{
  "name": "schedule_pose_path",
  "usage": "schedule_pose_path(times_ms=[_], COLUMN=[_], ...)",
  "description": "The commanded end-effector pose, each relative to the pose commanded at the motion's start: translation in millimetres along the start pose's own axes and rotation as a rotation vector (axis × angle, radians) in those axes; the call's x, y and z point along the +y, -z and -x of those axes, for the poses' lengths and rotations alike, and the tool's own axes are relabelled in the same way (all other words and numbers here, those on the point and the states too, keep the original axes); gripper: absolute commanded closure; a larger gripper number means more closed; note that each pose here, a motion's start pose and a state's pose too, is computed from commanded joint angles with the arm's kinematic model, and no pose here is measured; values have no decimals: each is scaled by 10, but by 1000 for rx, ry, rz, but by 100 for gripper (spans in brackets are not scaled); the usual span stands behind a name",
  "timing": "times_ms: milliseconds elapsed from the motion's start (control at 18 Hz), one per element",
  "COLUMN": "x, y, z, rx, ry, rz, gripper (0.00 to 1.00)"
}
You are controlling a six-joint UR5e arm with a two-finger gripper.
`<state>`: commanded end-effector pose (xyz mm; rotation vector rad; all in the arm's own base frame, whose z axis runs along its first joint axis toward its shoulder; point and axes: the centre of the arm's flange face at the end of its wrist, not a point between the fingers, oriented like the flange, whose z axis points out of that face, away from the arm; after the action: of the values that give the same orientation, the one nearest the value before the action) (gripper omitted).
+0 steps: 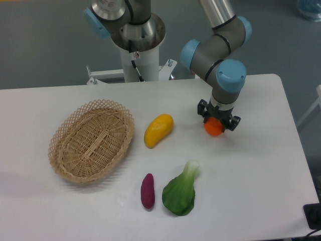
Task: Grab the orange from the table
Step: 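Lift the grasped orange up off the table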
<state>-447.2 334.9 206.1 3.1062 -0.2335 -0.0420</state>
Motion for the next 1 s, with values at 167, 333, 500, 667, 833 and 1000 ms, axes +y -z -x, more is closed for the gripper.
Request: schedule_pose_path(times_ms=[167, 333, 500, 667, 833, 1000], x=[-1, -37, -38, -69, -101, -195], y=[150, 426, 610, 745, 821, 922], z=[100, 306, 446, 589, 675, 822], rx=[-26, -83, -87, -101, -119, -147], ry=[2, 1, 10, 14, 13, 0], rz=[-4, -20, -28, -32, -40, -49], gripper=[41, 40, 40, 41, 40, 39])
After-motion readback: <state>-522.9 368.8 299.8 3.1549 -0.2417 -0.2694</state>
